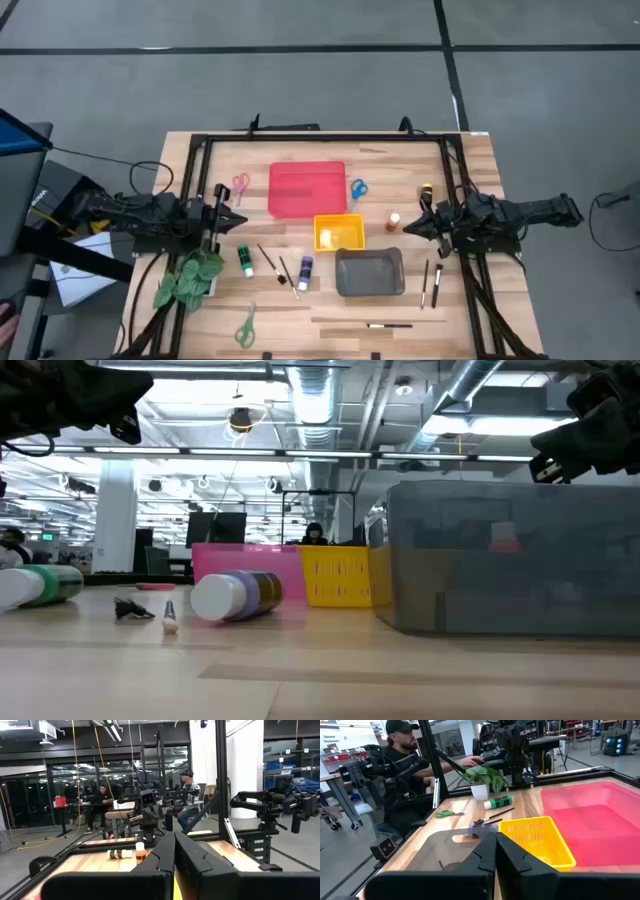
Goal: Pick & Place Paint Supplies
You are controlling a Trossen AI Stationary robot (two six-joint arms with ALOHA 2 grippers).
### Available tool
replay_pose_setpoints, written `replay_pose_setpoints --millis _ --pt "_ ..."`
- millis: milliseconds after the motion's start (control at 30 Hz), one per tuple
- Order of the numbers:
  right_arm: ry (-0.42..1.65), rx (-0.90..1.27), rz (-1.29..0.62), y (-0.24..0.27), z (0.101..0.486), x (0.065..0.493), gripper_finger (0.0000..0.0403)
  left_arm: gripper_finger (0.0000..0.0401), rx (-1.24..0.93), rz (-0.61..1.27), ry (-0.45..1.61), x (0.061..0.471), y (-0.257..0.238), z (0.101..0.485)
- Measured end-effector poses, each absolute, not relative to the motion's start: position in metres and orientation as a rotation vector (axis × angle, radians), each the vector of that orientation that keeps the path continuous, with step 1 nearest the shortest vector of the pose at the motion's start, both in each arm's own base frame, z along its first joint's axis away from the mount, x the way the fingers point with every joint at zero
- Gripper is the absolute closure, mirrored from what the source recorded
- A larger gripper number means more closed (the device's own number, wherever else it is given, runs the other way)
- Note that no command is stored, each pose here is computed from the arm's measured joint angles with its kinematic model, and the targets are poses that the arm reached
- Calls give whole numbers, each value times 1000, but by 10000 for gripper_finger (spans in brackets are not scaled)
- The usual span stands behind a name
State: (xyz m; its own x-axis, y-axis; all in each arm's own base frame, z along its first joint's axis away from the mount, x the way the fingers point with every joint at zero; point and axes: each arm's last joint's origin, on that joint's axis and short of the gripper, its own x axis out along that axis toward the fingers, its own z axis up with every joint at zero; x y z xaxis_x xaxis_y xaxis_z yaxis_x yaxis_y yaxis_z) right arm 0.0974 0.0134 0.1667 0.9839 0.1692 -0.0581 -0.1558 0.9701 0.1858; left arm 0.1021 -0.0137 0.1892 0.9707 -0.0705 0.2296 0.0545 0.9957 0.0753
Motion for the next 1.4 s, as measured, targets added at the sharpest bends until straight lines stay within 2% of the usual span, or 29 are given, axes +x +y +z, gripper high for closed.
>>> replay_pose_setpoints --millis 1400 --pt "74 182 164 13 167 97 403 400 68 -63 -234 102 -14 189"
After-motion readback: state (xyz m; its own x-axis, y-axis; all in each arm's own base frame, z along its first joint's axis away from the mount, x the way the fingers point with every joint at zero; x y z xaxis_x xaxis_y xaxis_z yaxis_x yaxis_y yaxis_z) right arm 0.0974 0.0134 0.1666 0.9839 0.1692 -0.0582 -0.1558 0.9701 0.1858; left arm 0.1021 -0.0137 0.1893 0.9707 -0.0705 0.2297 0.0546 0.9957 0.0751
